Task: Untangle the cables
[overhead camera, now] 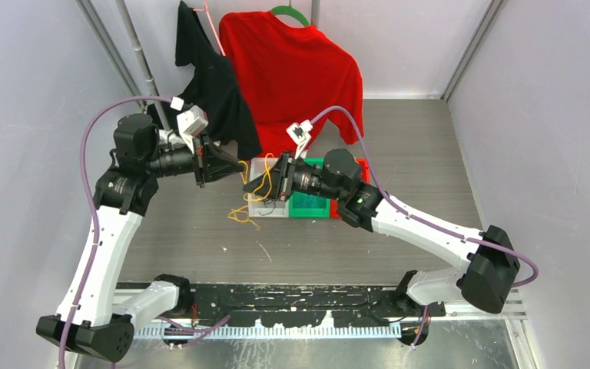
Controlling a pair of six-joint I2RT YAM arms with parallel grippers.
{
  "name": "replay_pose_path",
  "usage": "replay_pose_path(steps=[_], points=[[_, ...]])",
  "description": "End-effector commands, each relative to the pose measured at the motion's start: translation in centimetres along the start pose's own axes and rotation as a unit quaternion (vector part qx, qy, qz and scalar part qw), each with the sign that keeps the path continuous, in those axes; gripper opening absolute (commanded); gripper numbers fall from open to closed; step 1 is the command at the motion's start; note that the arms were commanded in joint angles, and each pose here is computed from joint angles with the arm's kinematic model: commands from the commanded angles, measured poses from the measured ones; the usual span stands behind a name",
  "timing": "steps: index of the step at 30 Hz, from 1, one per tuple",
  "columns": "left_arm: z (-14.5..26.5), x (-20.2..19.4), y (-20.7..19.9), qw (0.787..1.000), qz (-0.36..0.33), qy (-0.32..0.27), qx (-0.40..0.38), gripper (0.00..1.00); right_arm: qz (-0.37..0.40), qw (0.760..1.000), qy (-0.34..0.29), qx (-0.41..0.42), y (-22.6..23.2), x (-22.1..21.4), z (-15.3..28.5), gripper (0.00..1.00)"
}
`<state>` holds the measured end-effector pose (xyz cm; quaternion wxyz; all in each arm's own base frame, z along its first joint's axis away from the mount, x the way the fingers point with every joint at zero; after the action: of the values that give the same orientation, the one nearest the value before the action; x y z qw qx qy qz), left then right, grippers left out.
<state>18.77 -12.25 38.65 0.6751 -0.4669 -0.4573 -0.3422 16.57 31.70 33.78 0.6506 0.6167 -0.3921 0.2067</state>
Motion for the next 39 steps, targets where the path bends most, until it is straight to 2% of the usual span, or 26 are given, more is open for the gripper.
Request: replay_pose_path(steps=[1,6,7,10,13,14,16,17,21,22,24,30,35,39], points=[[0.2,1.0,-1.1,1.0,-0.012,-0.007,-0.016,0.0,0.031,0.999,-0.01,0.034,1.9,1.5,-0.6,0.3],[0.1,0.9,-1.7,0.999,-0.003,-0.005,-0.034,0.0,0.039,0.999,-0.009,0.031,2.0,1.5,-1.2,0.33],[0.1,0.9,-1.9,0.999,-0.002,-0.004,-0.04,0.0,0.041,0.999,-0.01,0.03,2.1,1.5,-1.3,0.3],[0.2,0.8,-2.0,0.999,0.002,-0.003,-0.046,0.0,0.05,0.999,-0.016,0.011,1.8,1.8,-1.3,0.03],[0.3,0.8,-1.5,1.0,-0.004,0.0,-0.011,0.02,0.071,0.997,-0.014,-0.033,1.6,2.4,-0.6,0.01],[0.4,0.7,-1.2,1.0,-0.008,0.005,0.011,0.12,0.079,0.995,-0.008,-0.054,1.5,2.7,-0.2,0.01],[0.8,0.4,-0.2,0.997,-0.022,0.024,0.063,0.49,0.098,0.989,0.012,-0.106,0.9,3.3,0.7,0.01],[1.0,0.2,0.4,0.995,-0.028,0.036,0.091,0.61,0.107,0.984,0.024,-0.137,0.4,3.7,1.3,0.01],[2.0,-0.8,1.6,0.983,-0.04,0.096,0.149,0.93,0.137,0.95,0.07,-0.272,-2.4,4.9,5.1,0.01],[2.2,-0.9,1.7,0.981,-0.042,0.105,0.157,0.97,0.145,0.939,0.08,-0.301,-3.2,5.2,6.1,0.01],[2.5,-1.5,1.8,0.978,-0.047,0.12,0.166,1.0,0.154,0.917,0.09,-0.357,-4.7,5.8,8.1,0.01],[3.4,-2.6,1.9,0.968,-0.052,0.148,0.193,1.0,0.145,0.872,0.088,-0.46,-9.3,7.1,11.9,0.01],[3.8,-3.7,1.9,0.961,-0.033,0.205,0.182,1.0,0.136,0.838,0.087,-0.521,-13.3,7.7,12.7,0.01],[4.2,-4.1,2.9,0.957,-0.018,0.204,0.206,1.0,0.137,0.805,0.091,-0.57,-16.6,7.9,13.0,0.01]])
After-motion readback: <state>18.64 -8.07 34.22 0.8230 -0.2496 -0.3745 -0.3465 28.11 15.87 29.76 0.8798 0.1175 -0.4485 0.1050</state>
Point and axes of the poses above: each gripper's point midway between its finger pads, its own z axis back along the fingers, its own y axis along the line the jaws close on, x = y × z, the point moved 8 cm from there along z, back along the fingers, and after that the axes turned 7 degrees about z, right-handed, at the moved point
